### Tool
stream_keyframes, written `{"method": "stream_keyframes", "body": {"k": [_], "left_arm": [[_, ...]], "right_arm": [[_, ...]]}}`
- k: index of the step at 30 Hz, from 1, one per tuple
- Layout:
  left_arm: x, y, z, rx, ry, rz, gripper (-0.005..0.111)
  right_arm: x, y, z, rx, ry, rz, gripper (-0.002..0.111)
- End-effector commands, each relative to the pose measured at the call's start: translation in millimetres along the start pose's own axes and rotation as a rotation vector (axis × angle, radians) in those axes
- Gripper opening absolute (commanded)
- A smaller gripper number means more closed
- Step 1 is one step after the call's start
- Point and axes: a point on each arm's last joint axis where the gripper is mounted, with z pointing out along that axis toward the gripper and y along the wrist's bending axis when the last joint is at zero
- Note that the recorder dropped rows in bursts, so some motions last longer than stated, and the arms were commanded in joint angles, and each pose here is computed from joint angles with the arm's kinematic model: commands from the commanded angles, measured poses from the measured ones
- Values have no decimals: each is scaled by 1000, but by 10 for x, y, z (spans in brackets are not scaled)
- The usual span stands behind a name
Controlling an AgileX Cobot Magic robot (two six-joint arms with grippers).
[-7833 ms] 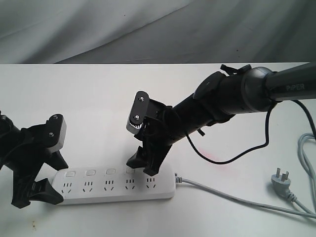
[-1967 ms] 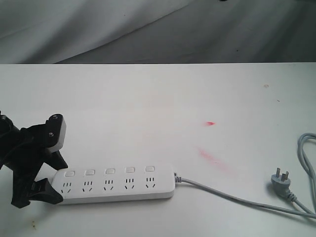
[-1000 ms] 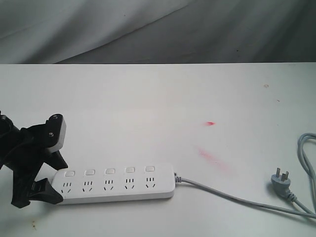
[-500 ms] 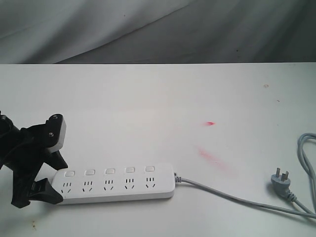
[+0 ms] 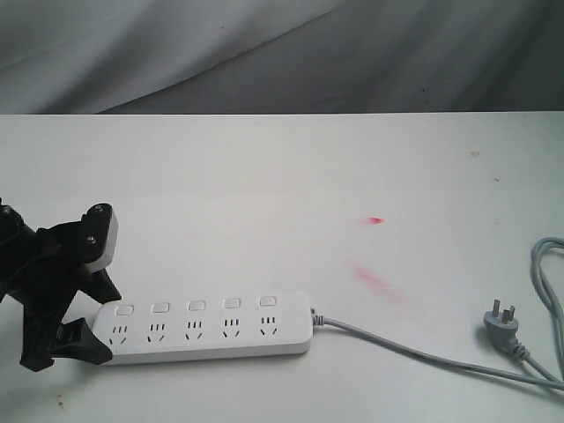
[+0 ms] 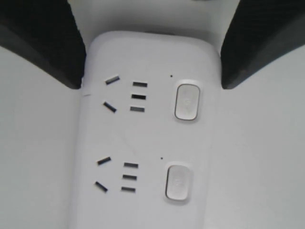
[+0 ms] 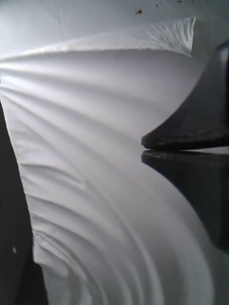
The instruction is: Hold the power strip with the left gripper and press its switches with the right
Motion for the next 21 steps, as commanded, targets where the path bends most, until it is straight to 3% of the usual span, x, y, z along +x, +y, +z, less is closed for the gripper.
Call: {"method": "stream_keyframes", "body": {"k": [1,8,12,21], "left_arm": [[-21,-1,-2,2,-10,-8,40],[-22,-3,-2,4,-11,-8,40],[-21,-1,-2,2,-10,-10,40],[-21,-1,-2,2,-10,-10,40]], "right_arm": [[251,58,-69,-114,169,-70,0],[474,-168,-150,108,430,71,0],[535,-217,-194,155,512,18,0],[515,-348,-237,296,512,-58,0]]}}
